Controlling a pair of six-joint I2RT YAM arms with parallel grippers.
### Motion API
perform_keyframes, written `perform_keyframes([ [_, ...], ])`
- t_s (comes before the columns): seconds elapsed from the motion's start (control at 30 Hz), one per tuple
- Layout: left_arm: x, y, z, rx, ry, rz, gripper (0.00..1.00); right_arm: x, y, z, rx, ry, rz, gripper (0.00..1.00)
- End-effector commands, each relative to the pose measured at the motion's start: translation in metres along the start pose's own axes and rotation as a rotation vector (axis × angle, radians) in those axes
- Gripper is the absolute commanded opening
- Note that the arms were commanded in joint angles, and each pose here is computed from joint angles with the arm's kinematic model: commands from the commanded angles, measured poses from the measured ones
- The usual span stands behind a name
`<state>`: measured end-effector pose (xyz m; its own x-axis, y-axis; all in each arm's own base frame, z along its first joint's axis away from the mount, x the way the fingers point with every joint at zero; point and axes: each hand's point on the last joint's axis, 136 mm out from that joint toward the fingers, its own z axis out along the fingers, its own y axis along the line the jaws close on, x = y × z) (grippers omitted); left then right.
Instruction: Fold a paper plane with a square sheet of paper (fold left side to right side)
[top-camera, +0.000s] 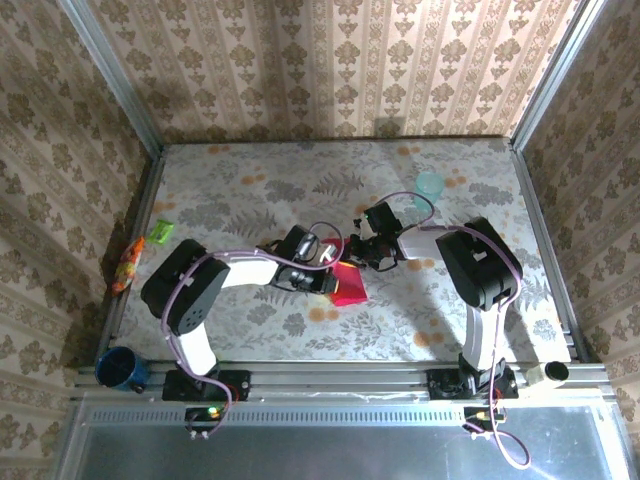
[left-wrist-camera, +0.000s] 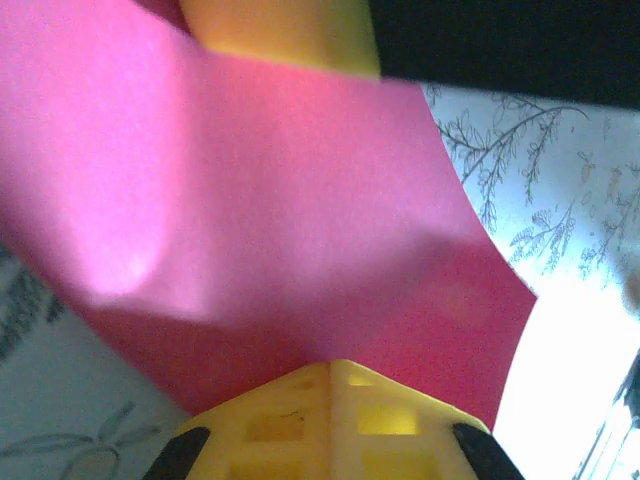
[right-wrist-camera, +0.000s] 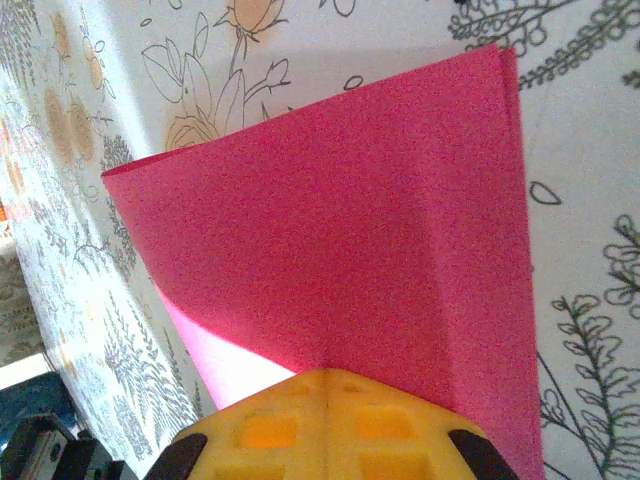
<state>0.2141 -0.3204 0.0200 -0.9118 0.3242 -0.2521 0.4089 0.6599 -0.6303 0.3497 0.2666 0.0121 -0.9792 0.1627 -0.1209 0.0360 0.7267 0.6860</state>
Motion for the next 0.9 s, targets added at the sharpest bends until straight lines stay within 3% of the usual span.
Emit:
perform_keyframes([
  [0.0, 0.067, 0.012, 0.004, -0.04, 0.196, -0.126, 0.0, 0.022, -0.082, 0.002, 0.266, 0.039, 0.122, 0.0],
  [0.33, 0.109, 0.008, 0.003, -0.031, 0.243, -0.159, 0.0, 0.023, -0.083, 0.003, 0.256, 0.041, 0.126, 0.0],
  [0.6, 0.12, 0.004, -0.002, -0.035, 0.246, -0.165, 0.0, 0.022, -0.08, 0.004, 0.235, 0.038, 0.121, 0.0],
  [0.7, 0.108, -0.002, -0.009, -0.013, 0.204, -0.161, 0.0, 0.019, -0.072, 0.005, 0.189, 0.027, 0.104, 0.0],
  [0.87, 0.048, -0.011, -0.043, 0.048, 0.032, -0.148, 0.0, 0.016, -0.055, 0.003, 0.12, 0.015, 0.068, 0.0],
])
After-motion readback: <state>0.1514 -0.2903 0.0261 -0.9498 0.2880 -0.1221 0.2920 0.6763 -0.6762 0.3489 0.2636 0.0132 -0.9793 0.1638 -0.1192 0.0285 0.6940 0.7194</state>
